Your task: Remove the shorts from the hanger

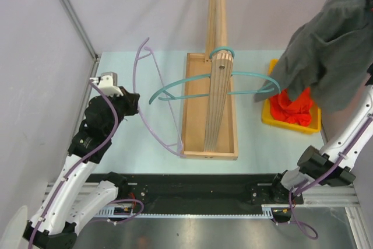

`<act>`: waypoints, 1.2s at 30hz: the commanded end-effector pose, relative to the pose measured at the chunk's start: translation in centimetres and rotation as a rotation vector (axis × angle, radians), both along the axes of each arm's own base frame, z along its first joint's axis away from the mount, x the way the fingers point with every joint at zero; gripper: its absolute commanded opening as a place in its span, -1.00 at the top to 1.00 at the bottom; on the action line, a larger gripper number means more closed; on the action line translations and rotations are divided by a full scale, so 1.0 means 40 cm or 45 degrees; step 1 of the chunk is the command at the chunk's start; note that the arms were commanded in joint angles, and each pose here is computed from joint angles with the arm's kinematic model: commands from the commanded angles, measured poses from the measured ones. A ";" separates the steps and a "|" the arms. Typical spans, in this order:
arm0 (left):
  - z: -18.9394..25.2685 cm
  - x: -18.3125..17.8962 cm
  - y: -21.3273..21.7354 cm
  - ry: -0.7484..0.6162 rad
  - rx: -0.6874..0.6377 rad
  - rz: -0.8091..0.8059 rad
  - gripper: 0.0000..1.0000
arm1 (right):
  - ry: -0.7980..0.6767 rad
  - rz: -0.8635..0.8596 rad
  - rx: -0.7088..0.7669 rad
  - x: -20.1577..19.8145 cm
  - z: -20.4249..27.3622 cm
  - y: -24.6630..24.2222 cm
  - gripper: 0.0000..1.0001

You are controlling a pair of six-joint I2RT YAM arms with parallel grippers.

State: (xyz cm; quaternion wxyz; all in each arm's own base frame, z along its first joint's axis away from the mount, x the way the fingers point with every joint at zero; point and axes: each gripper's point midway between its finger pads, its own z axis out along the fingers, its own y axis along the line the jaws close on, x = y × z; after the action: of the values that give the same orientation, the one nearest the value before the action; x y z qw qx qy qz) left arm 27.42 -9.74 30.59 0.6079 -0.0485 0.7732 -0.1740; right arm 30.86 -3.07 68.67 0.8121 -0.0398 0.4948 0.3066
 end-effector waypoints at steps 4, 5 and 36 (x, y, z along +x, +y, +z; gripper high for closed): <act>-0.008 -0.045 -0.005 -0.001 -0.059 -0.044 1.00 | -0.194 -0.045 0.169 -0.002 0.119 -0.122 1.00; -0.012 -0.052 -0.001 -0.003 -0.060 -0.043 1.00 | -0.184 -0.027 0.171 0.007 0.113 -0.124 1.00; -0.025 -0.083 0.003 0.025 -0.091 -0.050 1.00 | 0.226 -0.265 0.202 0.066 -0.286 -0.215 1.00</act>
State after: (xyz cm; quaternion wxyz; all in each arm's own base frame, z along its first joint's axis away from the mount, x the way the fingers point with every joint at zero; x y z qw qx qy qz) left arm 23.84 -9.40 27.77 0.5748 -0.0550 0.7920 -0.1983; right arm 37.08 -13.69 54.11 0.7555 0.1532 0.5438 0.3318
